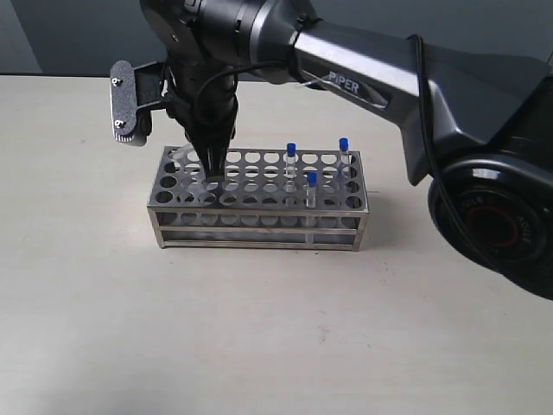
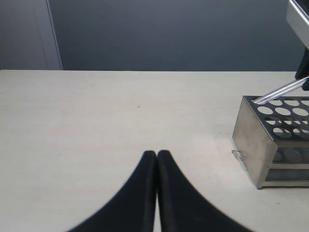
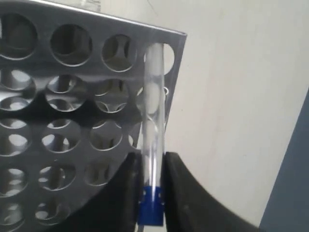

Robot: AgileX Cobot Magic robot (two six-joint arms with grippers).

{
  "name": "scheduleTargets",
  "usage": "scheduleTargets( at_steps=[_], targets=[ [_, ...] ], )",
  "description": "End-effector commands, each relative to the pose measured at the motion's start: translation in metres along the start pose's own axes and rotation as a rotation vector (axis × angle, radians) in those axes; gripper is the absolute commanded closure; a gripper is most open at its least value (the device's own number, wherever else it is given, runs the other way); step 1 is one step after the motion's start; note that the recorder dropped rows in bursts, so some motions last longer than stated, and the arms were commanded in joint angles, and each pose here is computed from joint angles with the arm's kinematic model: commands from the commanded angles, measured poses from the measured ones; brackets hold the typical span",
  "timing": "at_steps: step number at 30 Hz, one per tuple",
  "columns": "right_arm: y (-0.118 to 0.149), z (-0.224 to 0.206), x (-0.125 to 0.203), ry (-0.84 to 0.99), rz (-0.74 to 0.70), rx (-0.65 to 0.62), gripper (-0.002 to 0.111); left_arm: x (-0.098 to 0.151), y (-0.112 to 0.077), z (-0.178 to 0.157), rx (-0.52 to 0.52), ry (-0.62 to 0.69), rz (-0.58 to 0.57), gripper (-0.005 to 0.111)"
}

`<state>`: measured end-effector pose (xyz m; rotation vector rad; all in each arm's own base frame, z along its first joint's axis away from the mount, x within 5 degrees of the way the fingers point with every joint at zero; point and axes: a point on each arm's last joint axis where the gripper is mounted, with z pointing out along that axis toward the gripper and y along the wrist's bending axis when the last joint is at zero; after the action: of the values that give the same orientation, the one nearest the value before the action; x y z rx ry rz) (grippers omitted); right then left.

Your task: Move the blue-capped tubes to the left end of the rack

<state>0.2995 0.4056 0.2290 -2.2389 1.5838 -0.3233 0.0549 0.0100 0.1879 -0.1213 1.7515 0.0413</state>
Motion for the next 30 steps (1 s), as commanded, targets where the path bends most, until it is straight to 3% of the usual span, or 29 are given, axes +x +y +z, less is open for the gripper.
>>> scheduleTargets(
  at_steps=[1, 8, 15, 22, 30],
  targets=[
    [0.005, -0.002, -0.013, -0.057, -0.061, 0.010, 0.109, -0.002, -0.001, -0.001, 0.010, -0.012, -0.001, 0.106],
    [0.010, -0.006, -0.031, -0.160, -0.092, 0.018, 0.109, -0.002, -0.001, -0.001, 0.010, -0.012, -0.001, 0.106],
    [0.016, 0.002, -0.039, -0.237, -0.029, -0.035, 0.109, -0.002, -0.001, -0.001, 0.010, -0.012, -0.001, 0.106],
    [0.023, 0.032, -0.039, -0.212, 0.222, -0.113, 0.109, -0.002, -0.001, -0.001, 0.010, -0.012, -0.001, 0.106],
    [0.011, 0.031, -0.028, -0.171, 0.347, -0.066, 0.109, -0.002, -0.001, -0.001, 0.010, -0.012, -0.001, 0.106]
  ],
)
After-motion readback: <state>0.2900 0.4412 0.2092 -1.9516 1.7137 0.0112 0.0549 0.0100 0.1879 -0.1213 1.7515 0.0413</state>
